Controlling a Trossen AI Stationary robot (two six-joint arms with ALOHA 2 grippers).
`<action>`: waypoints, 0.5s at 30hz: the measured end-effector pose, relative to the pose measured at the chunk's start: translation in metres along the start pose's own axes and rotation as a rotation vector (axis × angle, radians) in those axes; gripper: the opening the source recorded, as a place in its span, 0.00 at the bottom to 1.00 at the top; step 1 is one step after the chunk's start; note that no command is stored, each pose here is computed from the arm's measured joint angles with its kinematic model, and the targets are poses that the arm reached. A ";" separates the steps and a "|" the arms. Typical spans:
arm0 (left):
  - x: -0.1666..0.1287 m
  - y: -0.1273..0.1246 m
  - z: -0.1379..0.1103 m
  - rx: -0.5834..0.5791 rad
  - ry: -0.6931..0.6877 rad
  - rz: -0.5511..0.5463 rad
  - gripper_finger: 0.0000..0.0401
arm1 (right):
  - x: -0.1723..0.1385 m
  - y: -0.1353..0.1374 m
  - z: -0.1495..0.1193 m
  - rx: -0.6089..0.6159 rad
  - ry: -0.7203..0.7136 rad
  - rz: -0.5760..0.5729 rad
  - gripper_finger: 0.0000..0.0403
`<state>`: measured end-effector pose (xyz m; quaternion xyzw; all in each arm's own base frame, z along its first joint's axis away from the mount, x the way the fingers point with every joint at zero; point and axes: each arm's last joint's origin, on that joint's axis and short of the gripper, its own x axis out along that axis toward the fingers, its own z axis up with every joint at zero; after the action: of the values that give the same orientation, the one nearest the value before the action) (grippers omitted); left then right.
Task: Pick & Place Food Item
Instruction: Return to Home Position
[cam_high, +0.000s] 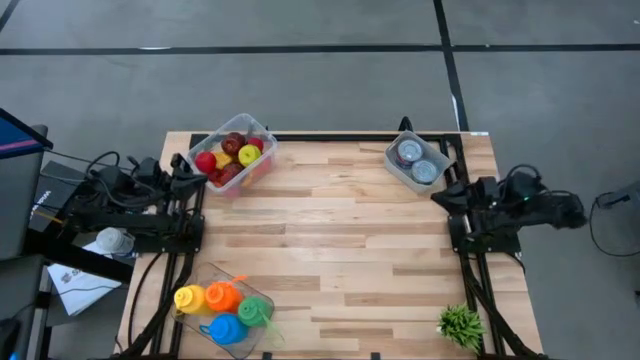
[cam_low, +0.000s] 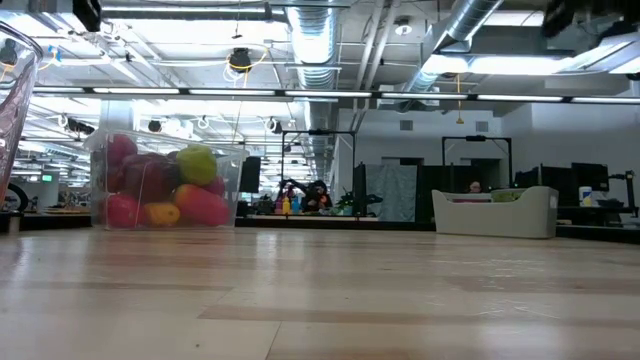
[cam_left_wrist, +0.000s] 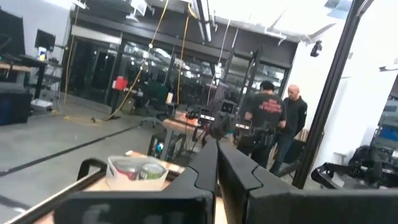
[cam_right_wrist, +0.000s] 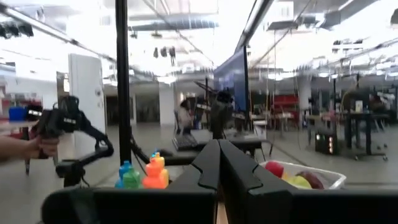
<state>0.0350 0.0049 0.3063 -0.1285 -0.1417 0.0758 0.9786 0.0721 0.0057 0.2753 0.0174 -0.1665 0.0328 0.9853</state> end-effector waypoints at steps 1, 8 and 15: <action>0.000 0.000 -0.001 -0.001 0.013 0.002 0.00 | -0.003 0.000 -0.008 0.003 -0.023 0.001 0.00; 0.000 0.002 -0.009 -0.027 0.083 0.020 0.00 | -0.005 -0.001 -0.055 0.043 -0.026 0.006 0.00; 0.008 0.007 -0.039 -0.047 0.129 0.030 0.00 | -0.007 -0.001 -0.085 0.139 0.050 0.002 0.00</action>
<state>0.0530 0.0038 0.2703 -0.1583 -0.0781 0.0788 0.9811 0.0932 0.0078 0.1929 0.0847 -0.1395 0.0458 0.9855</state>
